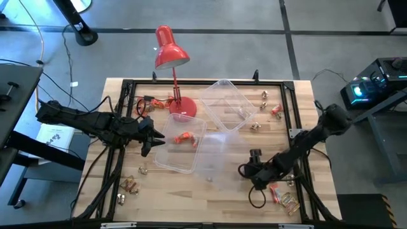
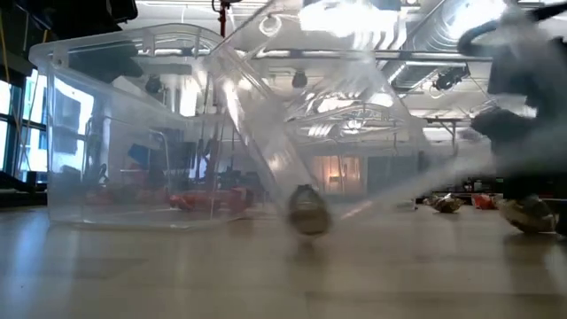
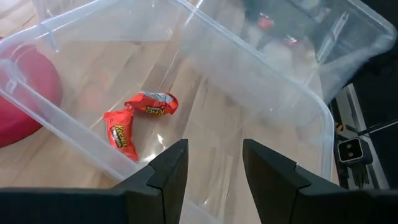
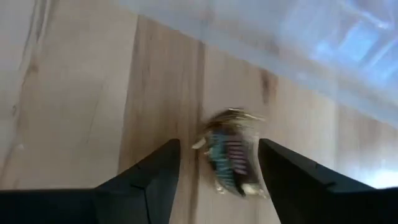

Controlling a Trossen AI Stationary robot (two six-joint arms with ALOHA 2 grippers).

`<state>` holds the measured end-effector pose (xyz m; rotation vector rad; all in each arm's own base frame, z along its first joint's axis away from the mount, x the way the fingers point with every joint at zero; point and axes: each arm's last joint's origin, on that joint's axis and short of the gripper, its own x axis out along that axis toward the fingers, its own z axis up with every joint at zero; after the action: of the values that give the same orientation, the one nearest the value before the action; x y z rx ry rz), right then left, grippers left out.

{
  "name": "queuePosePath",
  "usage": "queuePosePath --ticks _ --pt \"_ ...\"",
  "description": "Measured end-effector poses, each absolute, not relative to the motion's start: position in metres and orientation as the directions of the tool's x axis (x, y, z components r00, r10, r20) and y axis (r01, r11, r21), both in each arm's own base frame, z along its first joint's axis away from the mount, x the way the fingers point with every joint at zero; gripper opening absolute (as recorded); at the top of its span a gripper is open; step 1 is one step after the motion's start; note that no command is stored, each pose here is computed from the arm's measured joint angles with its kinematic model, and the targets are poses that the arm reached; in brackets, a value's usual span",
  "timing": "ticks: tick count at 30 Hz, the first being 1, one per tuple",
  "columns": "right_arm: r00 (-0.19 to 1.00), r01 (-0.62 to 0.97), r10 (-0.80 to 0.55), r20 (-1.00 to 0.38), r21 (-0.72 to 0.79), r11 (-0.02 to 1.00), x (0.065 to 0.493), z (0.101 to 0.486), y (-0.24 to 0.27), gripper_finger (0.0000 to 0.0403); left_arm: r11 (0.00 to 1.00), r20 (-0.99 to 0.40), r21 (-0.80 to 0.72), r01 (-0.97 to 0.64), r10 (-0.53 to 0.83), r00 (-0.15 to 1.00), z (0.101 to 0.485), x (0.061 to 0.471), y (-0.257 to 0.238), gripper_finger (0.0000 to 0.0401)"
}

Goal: Sort candy
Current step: Put the gold candy into the bottom left transparent bin

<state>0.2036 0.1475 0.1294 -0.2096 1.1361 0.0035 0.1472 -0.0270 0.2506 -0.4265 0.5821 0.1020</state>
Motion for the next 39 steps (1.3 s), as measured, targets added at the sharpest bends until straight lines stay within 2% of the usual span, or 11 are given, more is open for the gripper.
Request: queuePosePath --ticks 5,8,11,15,17,21,26,32,36,39 --pt "0.419 -0.098 -0.112 -0.901 -0.168 0.981 0.208 0.126 0.148 0.0212 0.89 -0.551 -0.393 -0.232 -0.026 0.834 0.251 0.147 -0.027 0.0145" --pt "0.425 -0.097 -0.108 -0.899 -0.164 0.982 0.211 0.13 0.15 0.0193 0.886 -0.55 -0.4 -0.236 -0.026 0.834 0.251 0.147 -0.027 0.0145" --pt "0.416 -0.1 -0.1 -0.904 -0.154 0.983 0.214 0.134 0.152 0.0141 0.886 -0.55 -0.4 -0.236 -0.026 0.835 0.251 0.147 -0.027 0.0145" --pt "0.378 -0.071 -0.118 -0.918 -0.156 0.985 0.219 0.149 0.156 0.0033 0.886 -0.55 -0.4 -0.236 -0.026 0.835 0.251 0.147 -0.027 0.0145" --pt "0.364 -0.056 -0.141 -0.921 -0.172 0.983 0.221 0.159 0.158 0.0016 0.886 -0.55 -0.4 -0.236 -0.026 0.835 0.251 0.147 -0.027 0.0145" --pt "0.435 0.053 -0.214 -0.875 -0.212 0.976 0.229 0.179 0.164 0.002 0.889 -0.55 -0.394 -0.232 -0.026 0.835 0.251 0.147 -0.027 0.0145" --pt "0.596 0.228 -0.222 -0.772 -0.102 0.968 0.242 0.189 0.171 0.0007 0.9 -0.55 -0.376 -0.219 -0.026 0.835 0.251 0.147 -0.027 0.0145" --pt "0.679 0.283 -0.254 -0.689 -0.073 0.956 0.255 0.211 0.169 0.0065 0.901 -0.549 -0.375 -0.218 -0.026 0.835 0.251 0.147 -0.027 0.0145" --pt "0.726 0.253 -0.279 -0.629 -0.134 0.958 0.268 0.239 0.164 0.0105 0.901 -0.549 -0.375 -0.218 -0.026 0.835 0.251 0.147 -0.027 0.0145" --pt "0.744 0.223 -0.27 -0.611 -0.154 0.963 0.279 0.255 0.16 0.0119 0.901 -0.548 -0.375 -0.218 -0.026 0.836 0.251 0.148 -0.027 0.0145"
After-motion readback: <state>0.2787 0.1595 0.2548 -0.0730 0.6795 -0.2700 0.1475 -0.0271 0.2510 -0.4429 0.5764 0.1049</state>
